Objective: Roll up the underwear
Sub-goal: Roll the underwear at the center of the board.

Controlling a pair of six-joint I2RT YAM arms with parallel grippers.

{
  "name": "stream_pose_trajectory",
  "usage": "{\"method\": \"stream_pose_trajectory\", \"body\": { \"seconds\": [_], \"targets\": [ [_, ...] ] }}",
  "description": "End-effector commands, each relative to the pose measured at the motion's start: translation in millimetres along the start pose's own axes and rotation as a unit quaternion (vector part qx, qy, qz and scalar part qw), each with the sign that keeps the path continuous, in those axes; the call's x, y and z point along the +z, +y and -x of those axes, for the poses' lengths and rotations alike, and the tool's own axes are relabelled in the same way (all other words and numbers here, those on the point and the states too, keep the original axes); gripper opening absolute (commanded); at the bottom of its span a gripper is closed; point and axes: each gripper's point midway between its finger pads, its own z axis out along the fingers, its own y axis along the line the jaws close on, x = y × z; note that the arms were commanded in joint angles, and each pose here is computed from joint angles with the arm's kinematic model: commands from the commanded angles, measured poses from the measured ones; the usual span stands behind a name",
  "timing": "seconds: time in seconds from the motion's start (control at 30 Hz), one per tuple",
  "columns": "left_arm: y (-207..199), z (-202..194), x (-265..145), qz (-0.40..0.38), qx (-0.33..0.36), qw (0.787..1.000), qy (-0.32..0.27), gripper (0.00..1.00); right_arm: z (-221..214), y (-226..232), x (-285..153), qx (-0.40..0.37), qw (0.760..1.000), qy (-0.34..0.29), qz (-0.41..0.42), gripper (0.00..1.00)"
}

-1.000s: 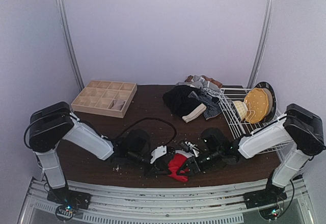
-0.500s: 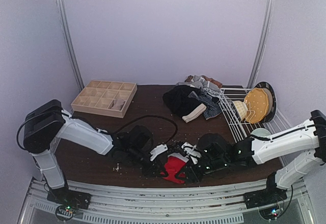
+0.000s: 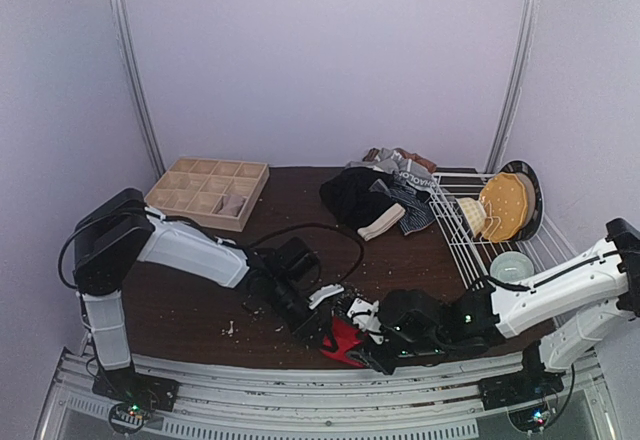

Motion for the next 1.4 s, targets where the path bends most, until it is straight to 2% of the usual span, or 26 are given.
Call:
{"method": "stream_pose_trajectory", "body": {
  "seconds": [0.0, 0.17, 0.23, 0.33, 0.43, 0.57, 0.6, 0.67, 0.8, 0.83, 0.87, 1.03, 1.13, 1.23, 1.37],
  "targets": [
    [14, -33, 7, -0.003, -0.082, 0.995, 0.056, 0.0, -11, -8, 10, -0.039, 0.998, 0.032, -0.032, 0.42],
    [16, -27, 8, -0.009, -0.091, 0.994, 0.053, 0.0, -30, -8, 24, -0.019, 0.997, 0.065, -0.032, 0.41],
    [15, -24, 8, -0.009, -0.09, 0.995, 0.052, 0.0, -36, -7, 26, -0.002, 0.997, 0.073, -0.03, 0.36],
    [14, -20, 6, -0.004, -0.085, 0.995, 0.049, 0.09, -44, -6, 26, 0.026, 0.996, 0.076, -0.025, 0.2],
    [13, -19, 3, 0.002, -0.078, 0.996, 0.045, 0.22, -50, -6, 25, 0.054, 0.996, 0.072, -0.02, 0.07],
    [14, -16, -3, 0.02, -0.072, 0.997, 0.033, 0.45, -50, -4, 25, 0.096, 0.993, 0.066, 0.001, 0.01],
    [15, -16, -5, 0.027, -0.07, 0.997, 0.028, 0.58, -51, -4, 26, 0.108, 0.992, 0.066, 0.004, 0.0],
    [17, -16, -10, 0.045, -0.068, 0.997, 0.016, 0.72, -54, -4, 28, 0.133, 0.989, 0.064, 0.012, 0.0],
    [20, -9, -26, 0.086, -0.054, 0.994, -0.031, 0.89, -63, -6, 33, 0.174, 0.982, 0.065, 0.023, 0.0],
    [22, -7, -31, 0.101, -0.049, 0.993, -0.045, 0.96, -64, -6, 33, 0.185, 0.98, 0.064, 0.027, 0.0],
    [25, -5, -37, 0.12, -0.043, 0.99, -0.061, 0.97, -64, -7, 33, 0.199, 0.978, 0.061, 0.029, 0.0],
    [35, 9, -78, 0.213, 0.005, 0.962, -0.171, 0.98, -70, -16, 34, 0.265, 0.962, 0.052, 0.04, 0.0],
    [27, 22, -110, 0.25, 0.058, 0.929, -0.265, 0.98, -78, -22, 34, 0.308, 0.949, 0.048, 0.045, 0.0],
    [-1, 26, -134, 0.249, 0.154, 0.887, -0.357, 0.98, -82, -27, 35, 0.345, 0.936, 0.04, 0.058, 0.0],
    [-18, 30, -144, 0.242, 0.223, 0.858, -0.394, 0.98, -85, -29, 36, 0.385, 0.919, 0.033, 0.078, 0.0]
  ]
}}
